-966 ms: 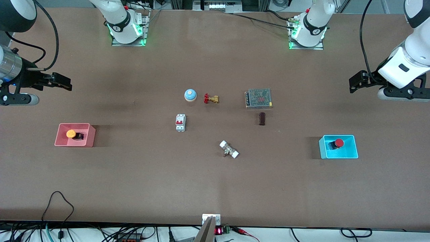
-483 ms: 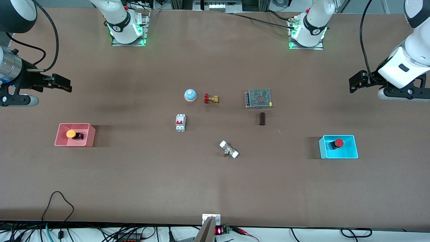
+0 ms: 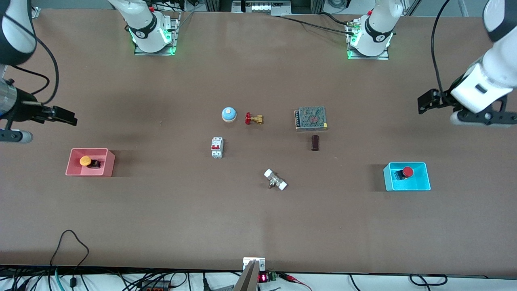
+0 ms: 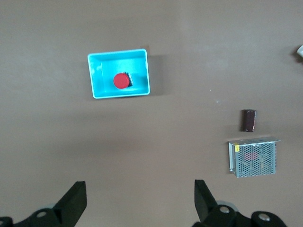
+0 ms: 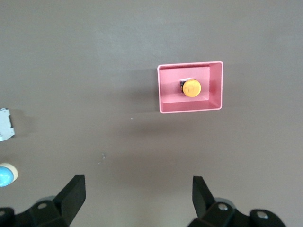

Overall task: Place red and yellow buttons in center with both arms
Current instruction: 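Lower the right gripper into the pink box while the left gripper enters the cyan box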

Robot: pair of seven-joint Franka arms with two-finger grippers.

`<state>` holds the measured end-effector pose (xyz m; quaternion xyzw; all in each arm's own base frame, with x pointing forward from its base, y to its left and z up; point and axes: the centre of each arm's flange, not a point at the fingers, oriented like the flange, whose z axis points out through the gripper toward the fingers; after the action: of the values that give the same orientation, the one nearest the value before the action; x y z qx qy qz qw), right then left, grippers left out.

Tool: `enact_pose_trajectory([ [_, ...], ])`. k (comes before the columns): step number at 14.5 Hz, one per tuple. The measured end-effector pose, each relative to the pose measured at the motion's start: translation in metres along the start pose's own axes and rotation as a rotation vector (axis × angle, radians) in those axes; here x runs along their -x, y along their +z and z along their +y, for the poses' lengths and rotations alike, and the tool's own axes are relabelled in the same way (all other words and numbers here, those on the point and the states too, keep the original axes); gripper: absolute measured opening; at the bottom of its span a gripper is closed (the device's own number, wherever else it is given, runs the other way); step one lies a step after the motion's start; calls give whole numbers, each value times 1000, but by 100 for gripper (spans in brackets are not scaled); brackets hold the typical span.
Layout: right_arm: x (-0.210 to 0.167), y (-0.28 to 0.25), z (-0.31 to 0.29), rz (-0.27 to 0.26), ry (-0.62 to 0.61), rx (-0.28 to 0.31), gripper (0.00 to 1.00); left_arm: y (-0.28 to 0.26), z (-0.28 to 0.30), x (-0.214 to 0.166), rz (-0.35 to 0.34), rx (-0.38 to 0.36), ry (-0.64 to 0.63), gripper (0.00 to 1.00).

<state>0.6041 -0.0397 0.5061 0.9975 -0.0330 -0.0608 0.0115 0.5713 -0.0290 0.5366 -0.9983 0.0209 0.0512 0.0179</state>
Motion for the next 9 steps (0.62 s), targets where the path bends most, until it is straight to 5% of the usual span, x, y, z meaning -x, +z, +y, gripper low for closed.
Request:
enact_pose_trajectory([
  [6,-27,91,27,50,-50,36,100,74,-35,-55,-103,29,-46,100],
  [9,-40,137,45,70,-42,31,100,121,-47,-94,-49,40,-62,100],
])
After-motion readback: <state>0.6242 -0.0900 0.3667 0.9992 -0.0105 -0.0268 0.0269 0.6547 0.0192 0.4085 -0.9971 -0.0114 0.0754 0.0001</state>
